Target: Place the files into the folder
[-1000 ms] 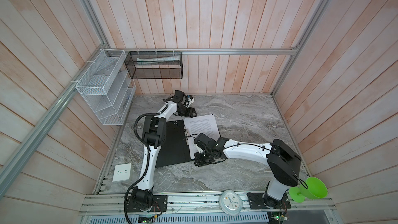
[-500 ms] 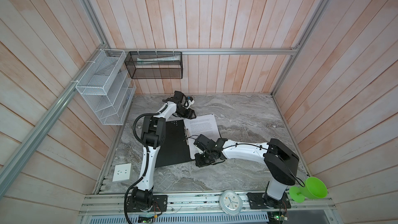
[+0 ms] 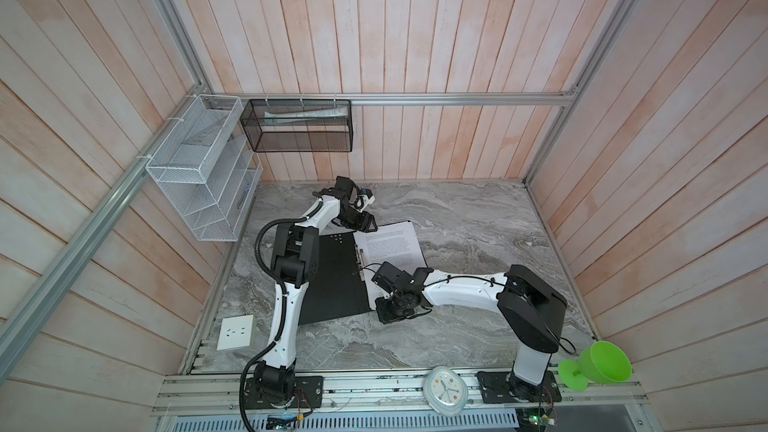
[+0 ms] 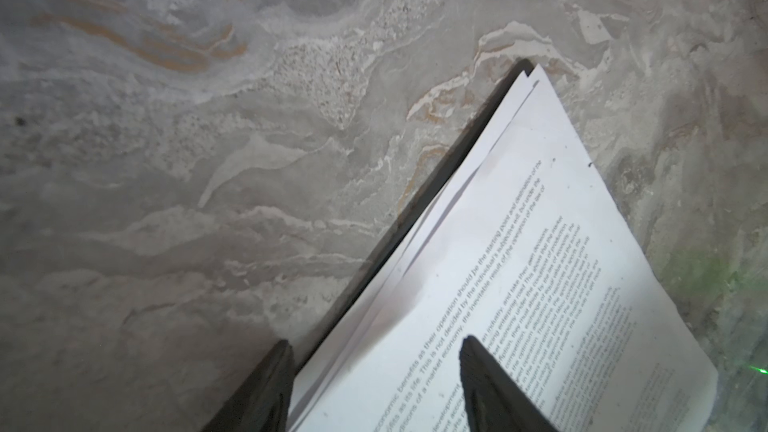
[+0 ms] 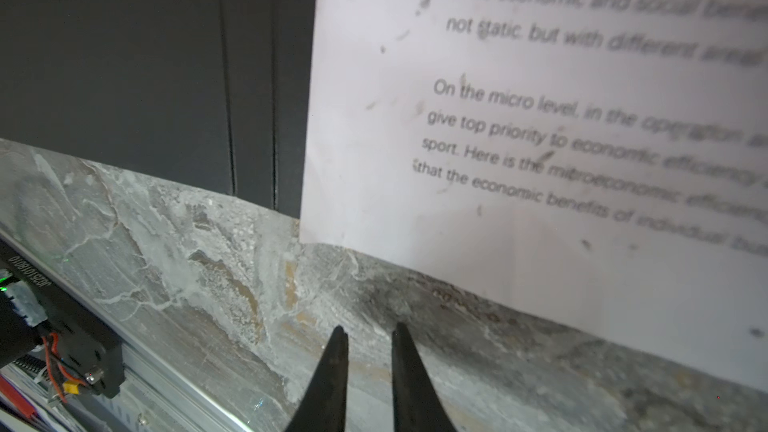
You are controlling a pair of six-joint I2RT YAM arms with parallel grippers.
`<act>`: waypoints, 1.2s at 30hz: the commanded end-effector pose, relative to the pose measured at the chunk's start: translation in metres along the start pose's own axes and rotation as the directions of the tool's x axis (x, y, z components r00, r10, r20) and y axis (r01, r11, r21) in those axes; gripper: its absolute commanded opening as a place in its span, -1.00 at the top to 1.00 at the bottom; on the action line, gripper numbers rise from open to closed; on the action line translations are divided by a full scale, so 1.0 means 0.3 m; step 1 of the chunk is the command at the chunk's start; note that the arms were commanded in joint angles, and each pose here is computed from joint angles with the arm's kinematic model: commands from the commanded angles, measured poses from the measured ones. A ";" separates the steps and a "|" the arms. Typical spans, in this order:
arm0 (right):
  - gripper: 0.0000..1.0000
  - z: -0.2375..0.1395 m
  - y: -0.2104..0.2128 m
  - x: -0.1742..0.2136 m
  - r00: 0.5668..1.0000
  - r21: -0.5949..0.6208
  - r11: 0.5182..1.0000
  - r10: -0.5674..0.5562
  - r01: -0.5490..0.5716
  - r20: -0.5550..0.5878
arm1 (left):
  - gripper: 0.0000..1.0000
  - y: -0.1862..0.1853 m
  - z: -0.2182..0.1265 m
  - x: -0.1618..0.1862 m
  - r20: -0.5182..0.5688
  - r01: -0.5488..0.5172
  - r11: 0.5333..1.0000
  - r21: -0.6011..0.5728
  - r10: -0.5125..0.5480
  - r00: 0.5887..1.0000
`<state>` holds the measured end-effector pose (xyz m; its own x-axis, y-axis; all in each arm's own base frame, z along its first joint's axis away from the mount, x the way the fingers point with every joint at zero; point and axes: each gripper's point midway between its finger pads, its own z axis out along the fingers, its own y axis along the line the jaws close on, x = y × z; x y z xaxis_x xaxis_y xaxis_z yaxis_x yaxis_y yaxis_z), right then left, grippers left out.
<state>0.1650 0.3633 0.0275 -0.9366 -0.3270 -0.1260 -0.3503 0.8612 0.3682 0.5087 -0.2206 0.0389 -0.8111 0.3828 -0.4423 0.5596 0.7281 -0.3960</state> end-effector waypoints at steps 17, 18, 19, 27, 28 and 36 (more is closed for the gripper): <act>0.60 0.051 -0.025 -0.046 1.000 0.078 0.997 0.000 0.000 0.000 | -0.32 0.027 -0.038 -0.066 0.008 0.018 0.998 -0.060 -0.017 1.000; 0.60 0.051 -0.022 -0.049 1.000 0.076 0.997 -0.001 0.001 0.002 | -0.32 0.030 -0.025 -0.056 -0.004 0.026 0.998 -0.055 -0.026 1.000; 0.60 0.049 -0.019 -0.052 1.000 0.075 0.997 -0.004 0.003 0.005 | -0.32 0.032 -0.016 -0.047 -0.014 0.030 0.998 -0.053 -0.031 0.999; 0.60 0.053 -0.010 -0.077 1.000 0.078 0.997 -0.019 0.018 0.018 | -0.31 0.033 0.011 0.009 -0.057 0.045 0.998 -0.036 -0.047 0.997; 0.60 0.055 -0.008 -0.080 1.000 0.078 0.997 -0.021 0.019 0.018 | -0.30 0.031 0.011 0.013 -0.060 0.046 0.998 -0.033 -0.048 0.997; 0.60 0.065 0.008 -0.104 0.999 0.074 0.997 -0.033 0.032 0.019 | -0.28 0.015 -0.002 0.048 -0.074 0.039 0.999 -0.029 -0.041 0.996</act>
<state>0.1881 0.3872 0.0223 -0.9262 -0.3404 -0.1623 -0.3761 0.8652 0.3317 0.5138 -0.2149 0.0376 -0.8311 0.3777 -0.4081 0.5304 0.7588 -0.3780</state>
